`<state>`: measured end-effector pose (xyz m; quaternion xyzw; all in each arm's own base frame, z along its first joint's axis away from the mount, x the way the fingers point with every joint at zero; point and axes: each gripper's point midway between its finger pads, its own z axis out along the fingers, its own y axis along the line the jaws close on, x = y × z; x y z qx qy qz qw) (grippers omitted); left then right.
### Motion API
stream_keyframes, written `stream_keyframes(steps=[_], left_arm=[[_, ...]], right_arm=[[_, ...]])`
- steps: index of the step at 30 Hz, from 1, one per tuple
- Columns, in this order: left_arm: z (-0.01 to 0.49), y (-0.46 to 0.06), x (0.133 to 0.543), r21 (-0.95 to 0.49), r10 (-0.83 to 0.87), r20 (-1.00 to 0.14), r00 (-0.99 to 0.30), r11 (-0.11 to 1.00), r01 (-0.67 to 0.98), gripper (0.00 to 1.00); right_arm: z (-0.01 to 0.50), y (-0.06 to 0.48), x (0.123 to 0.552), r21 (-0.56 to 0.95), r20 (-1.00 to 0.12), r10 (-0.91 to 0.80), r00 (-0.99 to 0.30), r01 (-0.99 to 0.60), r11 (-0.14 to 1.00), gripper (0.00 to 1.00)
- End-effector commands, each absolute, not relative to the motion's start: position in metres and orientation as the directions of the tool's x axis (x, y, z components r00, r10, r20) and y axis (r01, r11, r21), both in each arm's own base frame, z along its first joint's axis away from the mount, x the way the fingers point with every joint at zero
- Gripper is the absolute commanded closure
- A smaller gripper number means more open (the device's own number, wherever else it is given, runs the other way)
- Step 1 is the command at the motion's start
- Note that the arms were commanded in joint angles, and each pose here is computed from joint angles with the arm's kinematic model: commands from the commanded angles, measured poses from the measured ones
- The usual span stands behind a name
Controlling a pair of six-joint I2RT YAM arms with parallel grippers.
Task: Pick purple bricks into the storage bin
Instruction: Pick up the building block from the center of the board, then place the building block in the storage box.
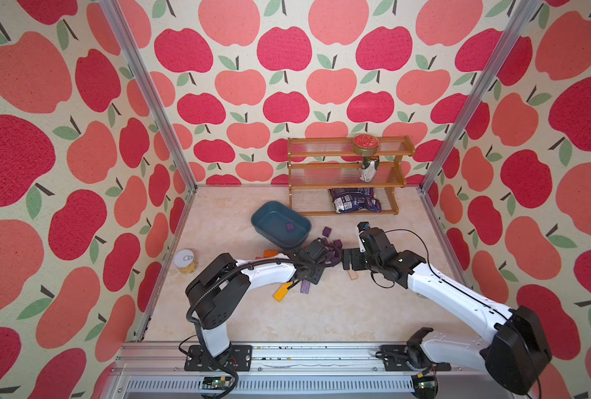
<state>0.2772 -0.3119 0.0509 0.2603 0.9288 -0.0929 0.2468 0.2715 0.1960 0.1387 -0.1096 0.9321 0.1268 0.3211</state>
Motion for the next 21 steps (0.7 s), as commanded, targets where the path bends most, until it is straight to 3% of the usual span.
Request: stream_keyframes(steps=[1,14,21], left_arm=[[0.09,-0.306,0.288,-0.008,0.425,-0.582,-0.693,0.849,0.528,0.77],[0.173,-0.252,0.35,-0.002,0.286,-0.719,-0.634,0.911,0.413,0.76],[0.184,-0.218,0.396,0.003,0.216,-0.737,-0.64,0.948,0.317,0.76]], right_arm=[[0.135,0.185,0.269,0.154,-0.623,-0.101,-0.775,-0.249,0.956,0.01],[0.127,0.194,0.268,0.2,-0.613,-0.081,-0.786,-0.254,0.946,0.01],[0.124,0.199,0.271,0.196,-0.602,-0.102,-0.792,-0.27,0.943,0.01]])
